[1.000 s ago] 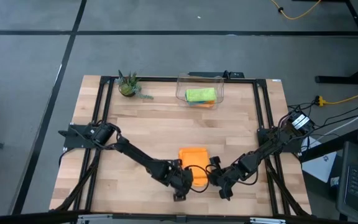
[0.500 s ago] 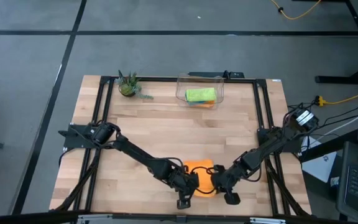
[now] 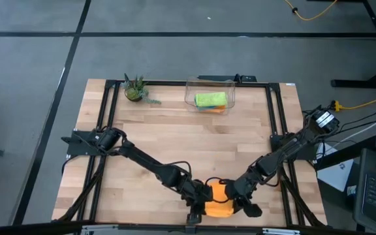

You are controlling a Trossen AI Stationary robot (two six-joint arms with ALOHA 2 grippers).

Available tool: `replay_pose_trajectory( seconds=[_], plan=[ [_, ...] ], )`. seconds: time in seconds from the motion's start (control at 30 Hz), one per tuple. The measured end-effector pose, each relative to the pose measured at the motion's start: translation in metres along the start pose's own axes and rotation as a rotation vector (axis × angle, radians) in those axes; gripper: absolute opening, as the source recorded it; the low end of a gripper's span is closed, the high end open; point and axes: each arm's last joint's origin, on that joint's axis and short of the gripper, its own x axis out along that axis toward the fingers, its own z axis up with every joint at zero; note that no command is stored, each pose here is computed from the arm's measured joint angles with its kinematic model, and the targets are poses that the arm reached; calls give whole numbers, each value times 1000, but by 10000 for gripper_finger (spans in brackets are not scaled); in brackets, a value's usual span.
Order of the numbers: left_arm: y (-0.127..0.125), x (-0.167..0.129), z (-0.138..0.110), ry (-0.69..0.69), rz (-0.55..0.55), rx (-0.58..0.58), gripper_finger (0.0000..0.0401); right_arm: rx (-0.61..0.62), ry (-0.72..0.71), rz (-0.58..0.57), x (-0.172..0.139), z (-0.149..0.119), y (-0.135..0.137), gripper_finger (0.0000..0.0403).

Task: Fold microfiber towels
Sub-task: Fold the orange towel on the table

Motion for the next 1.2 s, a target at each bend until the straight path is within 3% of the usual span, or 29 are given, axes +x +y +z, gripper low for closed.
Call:
replay_pose_trajectory(
  seconds=[0.27, 0.77, 1.0, 1.2],
  plan=[
    [-4, -2, 7, -29, -93, 18, 2, -11, 34, 90, -6, 1, 7, 13],
    [13, -4, 0, 39, 90, -24, 3, 73, -18, -145, -8, -1, -9, 13],
    [13, -4, 1, 17, 109, -14, 6, 89, 33, -46, -12, 3, -13, 13],
    [9, -2, -1, 39, 46, -6, 43, 114, 91, -37, -12, -2, -14, 13]
  ],
)
